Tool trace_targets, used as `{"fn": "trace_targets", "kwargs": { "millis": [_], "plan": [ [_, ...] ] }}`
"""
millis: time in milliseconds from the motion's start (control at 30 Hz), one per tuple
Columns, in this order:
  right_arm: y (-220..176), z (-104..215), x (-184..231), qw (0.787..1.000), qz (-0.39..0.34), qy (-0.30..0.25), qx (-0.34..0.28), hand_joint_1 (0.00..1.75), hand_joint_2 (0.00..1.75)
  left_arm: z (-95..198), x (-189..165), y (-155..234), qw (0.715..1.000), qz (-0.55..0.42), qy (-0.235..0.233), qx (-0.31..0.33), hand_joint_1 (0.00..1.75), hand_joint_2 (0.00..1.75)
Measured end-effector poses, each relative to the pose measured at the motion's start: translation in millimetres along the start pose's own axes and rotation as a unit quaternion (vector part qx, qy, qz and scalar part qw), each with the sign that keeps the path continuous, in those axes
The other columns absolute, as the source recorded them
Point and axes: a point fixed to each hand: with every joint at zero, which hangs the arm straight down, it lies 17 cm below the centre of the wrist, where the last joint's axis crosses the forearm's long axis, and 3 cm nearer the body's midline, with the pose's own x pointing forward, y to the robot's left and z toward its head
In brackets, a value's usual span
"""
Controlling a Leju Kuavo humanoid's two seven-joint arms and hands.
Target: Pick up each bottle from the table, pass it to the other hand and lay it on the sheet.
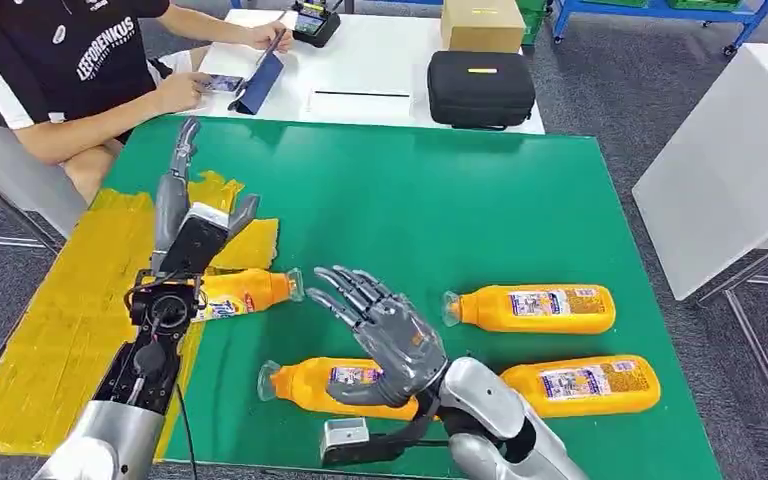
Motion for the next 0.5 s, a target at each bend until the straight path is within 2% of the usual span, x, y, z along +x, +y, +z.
{"fn": "trace_targets", "kwargs": {
  "millis": [300,500],
  "plan": [
    [21.9,20.1,-16.6,0.999,0.012,0.009,0.041,0.00,1.75,-2.0,4.7,-0.3,1.000,0.017,-0.005,0.004,0.00,1.75],
    [55.0,38.2,-39.9,0.996,0.011,0.031,0.081,0.00,1.75,-2.0,8.2,-0.4,0.999,0.031,-0.013,0.005,0.00,1.75]
  ]
}}
